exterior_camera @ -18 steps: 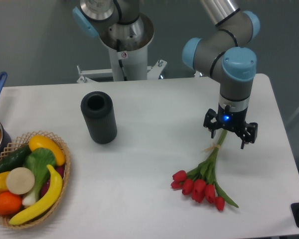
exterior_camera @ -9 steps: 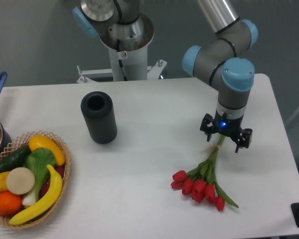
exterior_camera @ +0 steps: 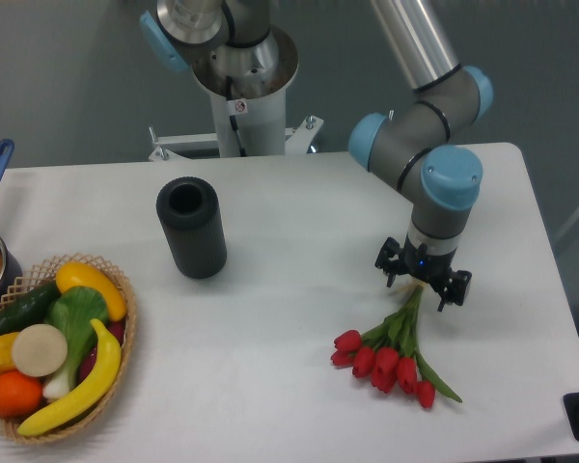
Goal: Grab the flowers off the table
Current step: 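Lower the open gripper onto the green tulip stems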
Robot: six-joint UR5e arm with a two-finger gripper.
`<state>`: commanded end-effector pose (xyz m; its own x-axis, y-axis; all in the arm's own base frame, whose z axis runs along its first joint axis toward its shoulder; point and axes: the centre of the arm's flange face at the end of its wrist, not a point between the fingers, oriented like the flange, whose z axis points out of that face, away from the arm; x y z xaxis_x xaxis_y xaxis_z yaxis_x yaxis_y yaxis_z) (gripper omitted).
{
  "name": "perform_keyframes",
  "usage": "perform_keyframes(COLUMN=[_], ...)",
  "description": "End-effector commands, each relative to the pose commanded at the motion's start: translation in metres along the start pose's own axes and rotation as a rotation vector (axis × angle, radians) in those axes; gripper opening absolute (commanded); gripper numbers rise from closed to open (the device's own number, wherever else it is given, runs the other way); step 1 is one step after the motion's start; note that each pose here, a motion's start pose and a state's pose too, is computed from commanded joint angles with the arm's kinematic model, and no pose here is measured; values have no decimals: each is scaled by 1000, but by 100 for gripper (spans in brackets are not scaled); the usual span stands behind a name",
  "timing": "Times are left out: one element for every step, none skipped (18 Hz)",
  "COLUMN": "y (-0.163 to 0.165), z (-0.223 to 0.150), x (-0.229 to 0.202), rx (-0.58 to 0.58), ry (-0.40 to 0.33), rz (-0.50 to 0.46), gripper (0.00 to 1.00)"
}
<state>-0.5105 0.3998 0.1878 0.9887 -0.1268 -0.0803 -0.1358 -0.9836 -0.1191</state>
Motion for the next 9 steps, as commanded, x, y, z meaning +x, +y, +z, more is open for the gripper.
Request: perform_keyframes(y=[-1, 0, 1, 3, 5, 6, 5, 5, 5], z=[1, 3, 4, 5, 6, 6, 6, 5, 5], x=[1, 1, 2, 3, 2, 2, 3, 3, 3], rx=[-2, -6, -13, -28, -44, -52, -54, -54, -54], ry=[1, 3, 6, 2, -1, -2, -1, -3, -3], rz=[4, 10, 10, 10, 10, 11, 13, 11, 8], gripper=[100, 100, 100, 100, 100, 95, 81, 72, 60])
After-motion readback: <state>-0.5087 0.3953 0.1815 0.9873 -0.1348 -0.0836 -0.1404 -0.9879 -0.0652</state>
